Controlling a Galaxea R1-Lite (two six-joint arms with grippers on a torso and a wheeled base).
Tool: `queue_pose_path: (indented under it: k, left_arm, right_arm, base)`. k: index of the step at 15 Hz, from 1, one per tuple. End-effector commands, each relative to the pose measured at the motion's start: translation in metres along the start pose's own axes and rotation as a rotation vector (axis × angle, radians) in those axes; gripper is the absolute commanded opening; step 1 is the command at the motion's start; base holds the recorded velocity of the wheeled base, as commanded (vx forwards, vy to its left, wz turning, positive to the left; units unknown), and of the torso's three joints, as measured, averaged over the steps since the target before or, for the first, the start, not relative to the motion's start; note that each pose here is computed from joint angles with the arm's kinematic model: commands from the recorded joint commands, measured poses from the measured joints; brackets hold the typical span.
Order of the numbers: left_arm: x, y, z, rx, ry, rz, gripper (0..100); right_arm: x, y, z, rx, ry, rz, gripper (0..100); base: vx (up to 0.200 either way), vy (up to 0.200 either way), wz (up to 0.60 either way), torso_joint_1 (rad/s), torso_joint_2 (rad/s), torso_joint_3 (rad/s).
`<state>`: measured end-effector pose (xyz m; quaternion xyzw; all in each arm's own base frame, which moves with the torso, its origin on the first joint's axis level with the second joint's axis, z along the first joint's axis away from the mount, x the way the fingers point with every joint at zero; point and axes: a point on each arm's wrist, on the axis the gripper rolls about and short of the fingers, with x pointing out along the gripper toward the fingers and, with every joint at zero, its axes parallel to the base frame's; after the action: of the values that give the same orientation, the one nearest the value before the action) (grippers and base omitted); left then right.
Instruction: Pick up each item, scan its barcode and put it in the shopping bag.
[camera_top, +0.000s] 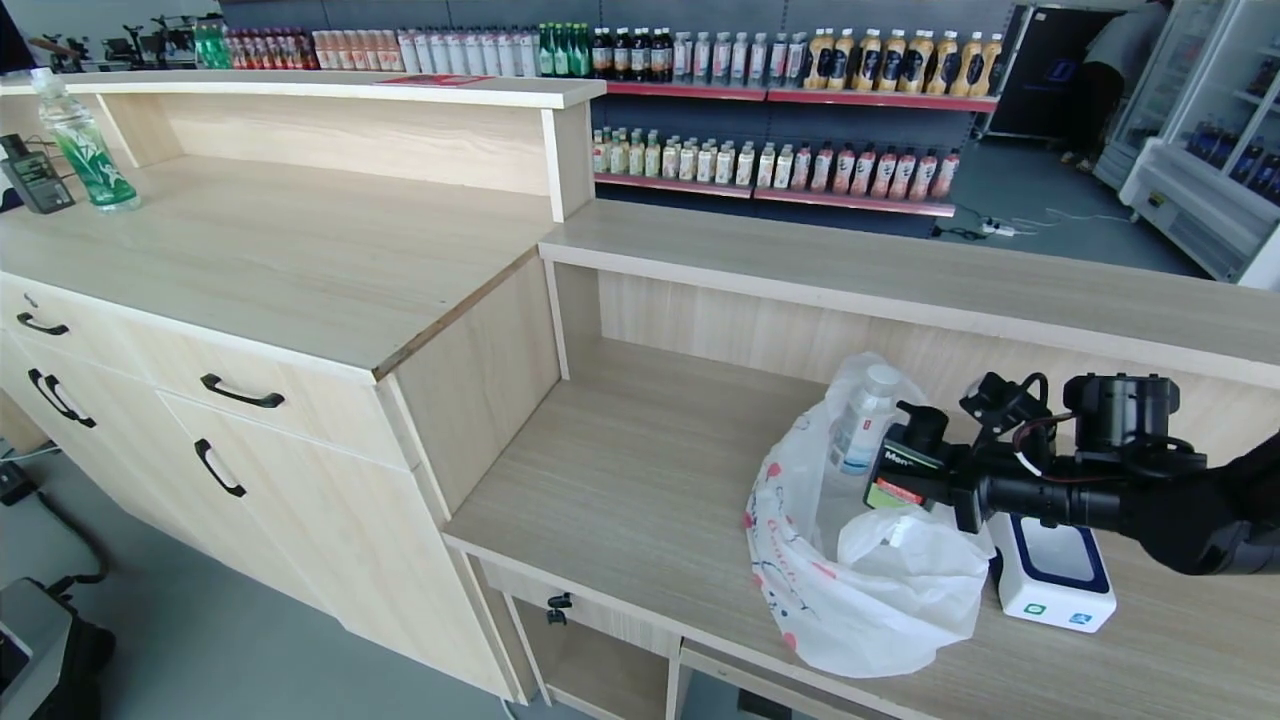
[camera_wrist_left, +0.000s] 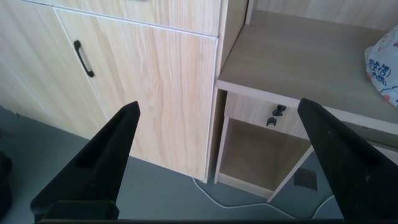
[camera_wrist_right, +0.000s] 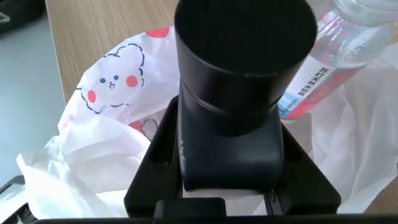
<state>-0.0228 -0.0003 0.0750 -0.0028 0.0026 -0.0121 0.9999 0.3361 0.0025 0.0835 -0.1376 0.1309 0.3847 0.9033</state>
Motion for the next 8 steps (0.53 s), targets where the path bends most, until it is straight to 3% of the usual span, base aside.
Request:
queue_pose_path:
  k: [1, 8]
  left_arm:
    - [0.0, 0.0, 0.0, -0.001, 0.001, 0.0, 100]
    - [0.0, 0.0, 0.0, -0.001, 0.001, 0.0, 100]
  right_arm:
    - [0.018, 0.003, -0.018, 0.0, 0.021, 0.038, 0]
    - [0.034, 0.007, -0.043, -0.125, 0.056, 0.078, 0]
  base:
    - [0.0, 0.0, 0.0, 0.0, 0.0, 0.0]
    - [0.0, 0.0, 0.0, 0.0, 0.0, 0.0]
